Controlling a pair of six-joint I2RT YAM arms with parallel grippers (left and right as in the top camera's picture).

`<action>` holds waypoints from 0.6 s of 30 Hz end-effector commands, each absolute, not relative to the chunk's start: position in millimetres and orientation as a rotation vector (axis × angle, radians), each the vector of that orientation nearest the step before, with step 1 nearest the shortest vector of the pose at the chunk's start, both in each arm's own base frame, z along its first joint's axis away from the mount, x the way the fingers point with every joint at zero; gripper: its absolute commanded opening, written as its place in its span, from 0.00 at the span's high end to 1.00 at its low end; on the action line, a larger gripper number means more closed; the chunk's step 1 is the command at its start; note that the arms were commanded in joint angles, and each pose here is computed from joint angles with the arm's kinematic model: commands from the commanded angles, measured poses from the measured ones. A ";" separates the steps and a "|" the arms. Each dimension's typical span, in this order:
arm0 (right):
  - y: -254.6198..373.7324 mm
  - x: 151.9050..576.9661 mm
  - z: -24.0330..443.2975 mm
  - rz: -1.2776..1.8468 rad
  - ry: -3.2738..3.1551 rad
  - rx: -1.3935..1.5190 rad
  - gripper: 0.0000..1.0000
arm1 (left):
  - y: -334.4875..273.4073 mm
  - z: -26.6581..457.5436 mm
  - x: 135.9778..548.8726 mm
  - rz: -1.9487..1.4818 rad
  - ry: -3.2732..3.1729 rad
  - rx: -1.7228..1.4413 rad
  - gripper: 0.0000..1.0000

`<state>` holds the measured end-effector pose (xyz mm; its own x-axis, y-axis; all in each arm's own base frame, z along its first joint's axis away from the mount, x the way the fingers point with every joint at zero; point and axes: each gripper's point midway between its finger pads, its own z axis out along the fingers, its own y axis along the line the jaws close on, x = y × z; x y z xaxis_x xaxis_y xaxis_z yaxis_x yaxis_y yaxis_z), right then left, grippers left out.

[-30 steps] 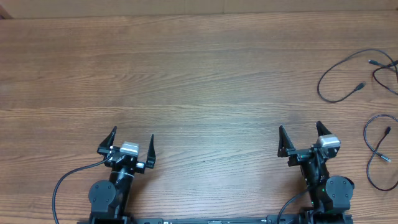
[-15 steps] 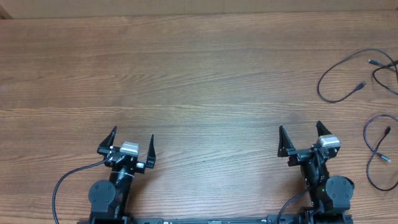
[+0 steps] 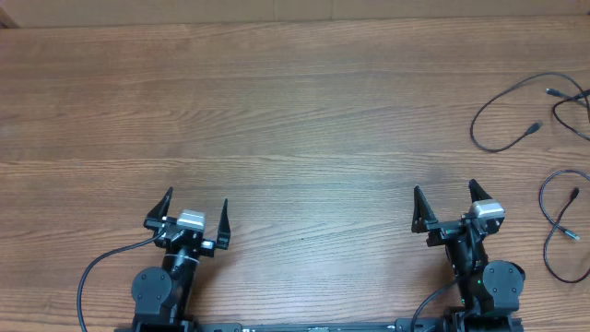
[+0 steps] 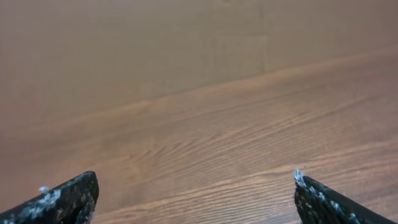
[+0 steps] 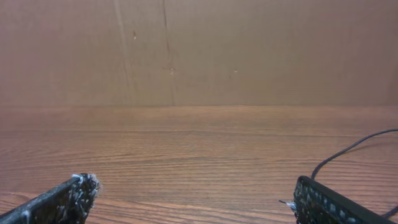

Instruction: Untangle cables

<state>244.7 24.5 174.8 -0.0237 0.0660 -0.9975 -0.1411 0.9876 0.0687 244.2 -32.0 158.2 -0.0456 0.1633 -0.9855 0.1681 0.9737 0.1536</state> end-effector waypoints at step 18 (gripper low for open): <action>22.7 245.1 172.3 0.158 1.585 -0.046 0.00 | 5.2 158.9 245.9 -0.063 1.628 -0.158 0.00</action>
<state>244.7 24.5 174.8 -0.0236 0.0656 -0.9976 -0.1407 0.9877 0.0683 246.3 1.3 158.2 -0.0669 -0.1272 -0.9896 -0.0440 0.9913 -0.1244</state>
